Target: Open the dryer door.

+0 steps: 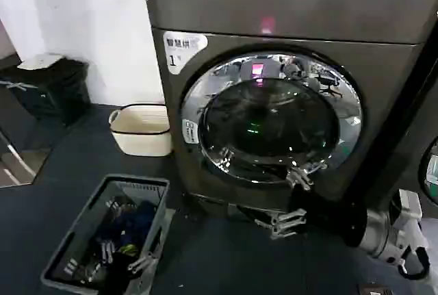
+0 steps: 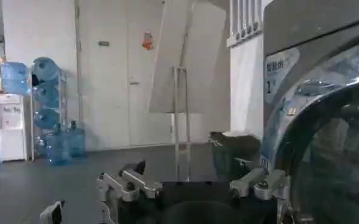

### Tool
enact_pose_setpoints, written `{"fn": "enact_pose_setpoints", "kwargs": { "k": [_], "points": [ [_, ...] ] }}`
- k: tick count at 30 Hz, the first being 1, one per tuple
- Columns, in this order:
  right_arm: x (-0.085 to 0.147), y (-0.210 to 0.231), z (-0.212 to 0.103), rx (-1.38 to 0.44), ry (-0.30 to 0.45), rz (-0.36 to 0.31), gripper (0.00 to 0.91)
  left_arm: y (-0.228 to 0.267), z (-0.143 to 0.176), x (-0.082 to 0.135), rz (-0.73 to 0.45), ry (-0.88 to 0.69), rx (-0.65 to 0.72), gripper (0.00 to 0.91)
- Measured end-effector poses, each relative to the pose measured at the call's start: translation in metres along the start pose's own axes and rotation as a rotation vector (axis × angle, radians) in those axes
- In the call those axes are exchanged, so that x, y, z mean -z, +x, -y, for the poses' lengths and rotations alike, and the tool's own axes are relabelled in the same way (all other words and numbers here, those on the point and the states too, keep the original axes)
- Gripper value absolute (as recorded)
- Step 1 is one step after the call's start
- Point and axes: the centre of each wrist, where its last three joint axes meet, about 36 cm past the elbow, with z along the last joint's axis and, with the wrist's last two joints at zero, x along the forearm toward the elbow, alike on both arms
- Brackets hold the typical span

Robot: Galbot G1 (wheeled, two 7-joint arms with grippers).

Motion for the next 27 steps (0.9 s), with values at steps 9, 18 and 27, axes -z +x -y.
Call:
{"fn": "enact_pose_setpoints", "kwargs": {
  "k": [9,18,27],
  "points": [
    [-0.044,-0.023,0.049,-0.106,0.108,-0.057,0.907,0.001,0.003,0.005,0.006,-0.001,0.004,0.907],
    [-0.087,-0.079,0.069,-0.109,0.147,-0.081,0.907,0.005,0.003,0.003,-0.014,-0.02,0.005,0.907],
    [-0.1,-0.134,0.078,-0.072,0.093,-0.06,0.907,0.008,0.006,0.002,-0.023,-0.021,0.011,0.907]
  ]
}}
